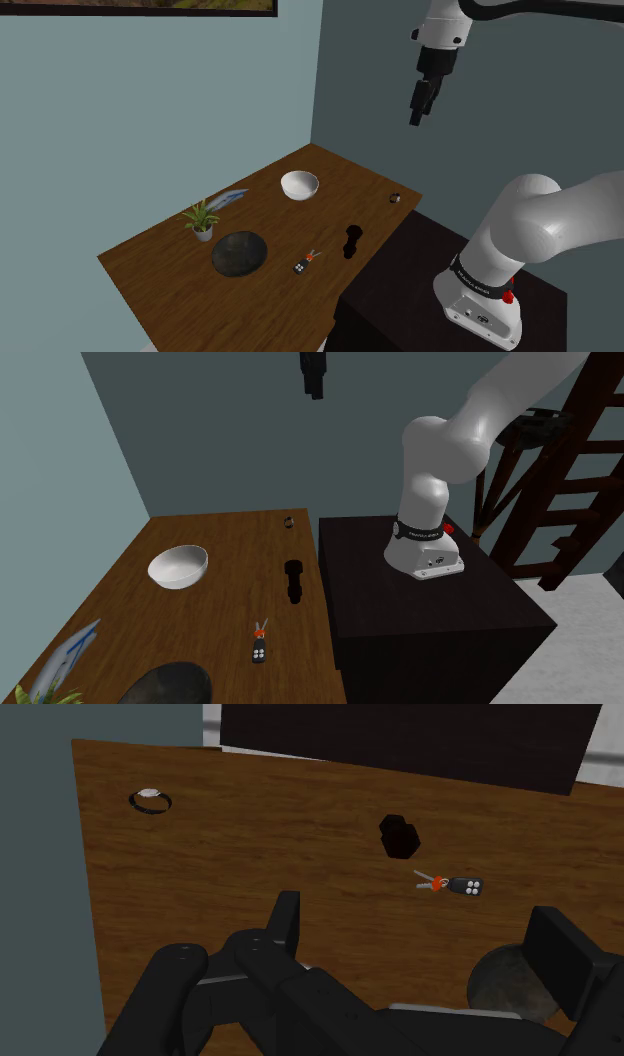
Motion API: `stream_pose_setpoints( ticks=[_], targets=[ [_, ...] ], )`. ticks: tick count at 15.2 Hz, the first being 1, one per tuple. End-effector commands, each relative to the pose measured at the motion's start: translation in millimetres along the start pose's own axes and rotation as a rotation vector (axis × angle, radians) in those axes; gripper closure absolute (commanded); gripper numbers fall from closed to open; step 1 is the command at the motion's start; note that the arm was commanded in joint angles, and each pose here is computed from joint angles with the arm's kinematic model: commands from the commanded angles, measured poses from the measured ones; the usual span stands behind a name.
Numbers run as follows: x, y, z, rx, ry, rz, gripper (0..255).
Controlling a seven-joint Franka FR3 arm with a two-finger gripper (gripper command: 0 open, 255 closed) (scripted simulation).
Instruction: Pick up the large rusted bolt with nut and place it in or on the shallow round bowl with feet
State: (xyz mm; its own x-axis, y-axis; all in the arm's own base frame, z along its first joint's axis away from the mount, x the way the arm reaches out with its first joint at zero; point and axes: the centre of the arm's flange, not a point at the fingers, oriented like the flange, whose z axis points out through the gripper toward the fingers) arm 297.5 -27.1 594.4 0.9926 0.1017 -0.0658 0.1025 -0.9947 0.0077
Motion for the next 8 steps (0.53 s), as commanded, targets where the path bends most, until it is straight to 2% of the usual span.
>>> stream_pose_setpoints(
  ticks=[1, 8],
  targets=[
    [0, 0, 0, 0.000, 0.000, 0.000, 0],
    [16, -14, 90, 0.002, 0.013, 0.010, 0]
  ],
)
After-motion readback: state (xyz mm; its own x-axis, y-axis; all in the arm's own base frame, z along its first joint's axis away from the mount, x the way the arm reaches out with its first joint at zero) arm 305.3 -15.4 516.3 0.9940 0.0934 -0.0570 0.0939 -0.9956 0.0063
